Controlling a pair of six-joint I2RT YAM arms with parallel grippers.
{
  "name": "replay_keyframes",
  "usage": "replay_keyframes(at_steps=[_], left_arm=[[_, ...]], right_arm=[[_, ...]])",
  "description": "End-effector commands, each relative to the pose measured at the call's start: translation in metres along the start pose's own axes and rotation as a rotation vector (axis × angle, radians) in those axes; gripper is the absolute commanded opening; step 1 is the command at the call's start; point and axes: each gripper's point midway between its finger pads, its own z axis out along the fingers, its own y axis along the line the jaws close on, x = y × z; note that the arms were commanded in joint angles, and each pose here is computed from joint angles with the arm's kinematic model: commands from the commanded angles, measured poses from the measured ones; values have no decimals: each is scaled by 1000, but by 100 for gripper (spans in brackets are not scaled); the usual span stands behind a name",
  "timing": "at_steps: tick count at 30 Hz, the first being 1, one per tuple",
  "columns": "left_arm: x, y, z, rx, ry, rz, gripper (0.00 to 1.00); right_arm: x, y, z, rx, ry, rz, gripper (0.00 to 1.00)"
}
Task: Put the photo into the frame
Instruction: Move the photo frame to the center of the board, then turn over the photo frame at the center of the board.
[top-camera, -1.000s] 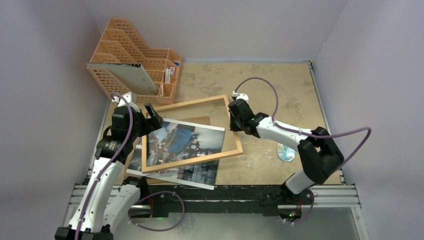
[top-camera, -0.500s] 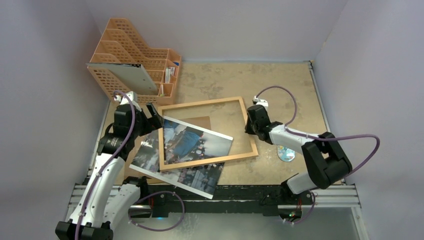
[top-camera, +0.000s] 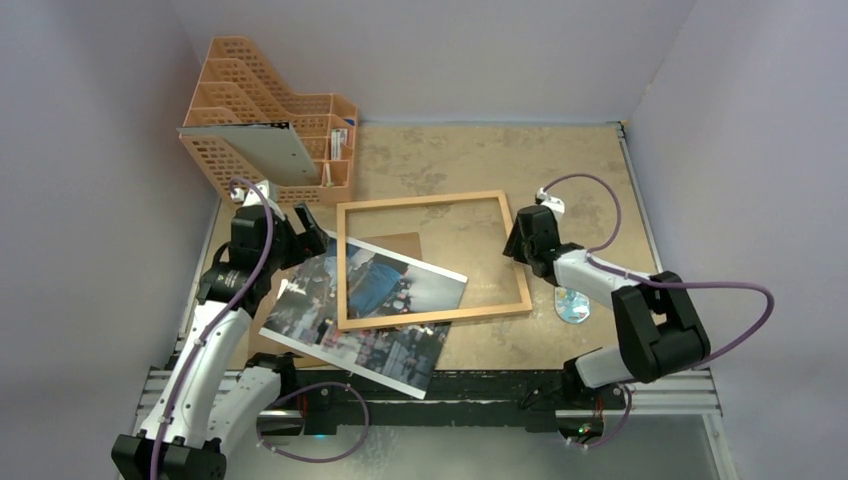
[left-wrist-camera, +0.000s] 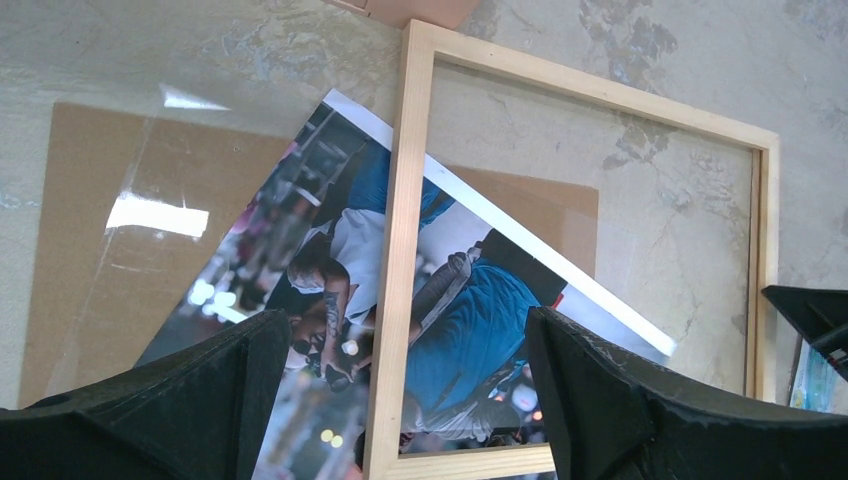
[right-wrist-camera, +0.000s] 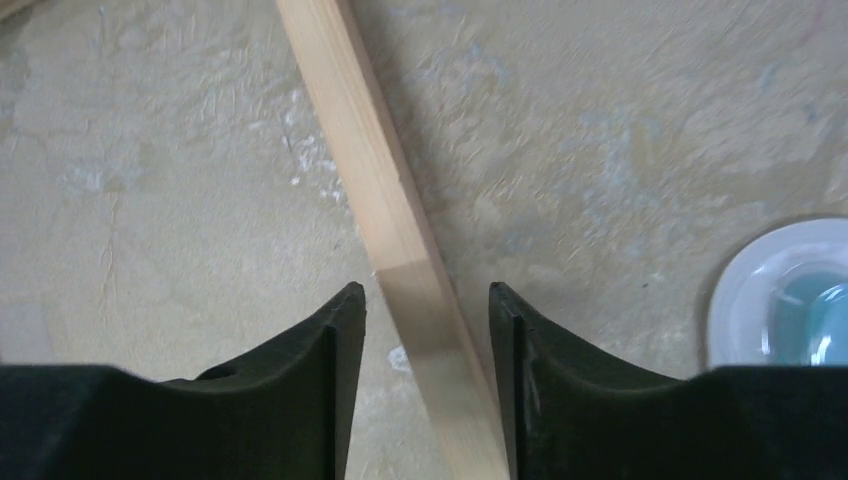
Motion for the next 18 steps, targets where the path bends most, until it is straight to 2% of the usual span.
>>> replay_keyframes(at_steps=[1,4,9,14,18], left_arm=[[-20,-12,-2,38,-61,-23,92],[-19,-12,0,37,-57,-23,92],[-19,-14,3,47,-57,-38,92],[-21,-7,3,7,-83,-82,90],[-32,3,-9,-45,-145,-117,89]], right_arm=[[-46,2,-6,42,-118,88,59],[-65,9,-19,10,-159,52,72],[-78,53,-43,-189,-153,-38,77],[-34,142,-69,-370,-59,-92,77],[13,217,-81,-443,33,-111,74]])
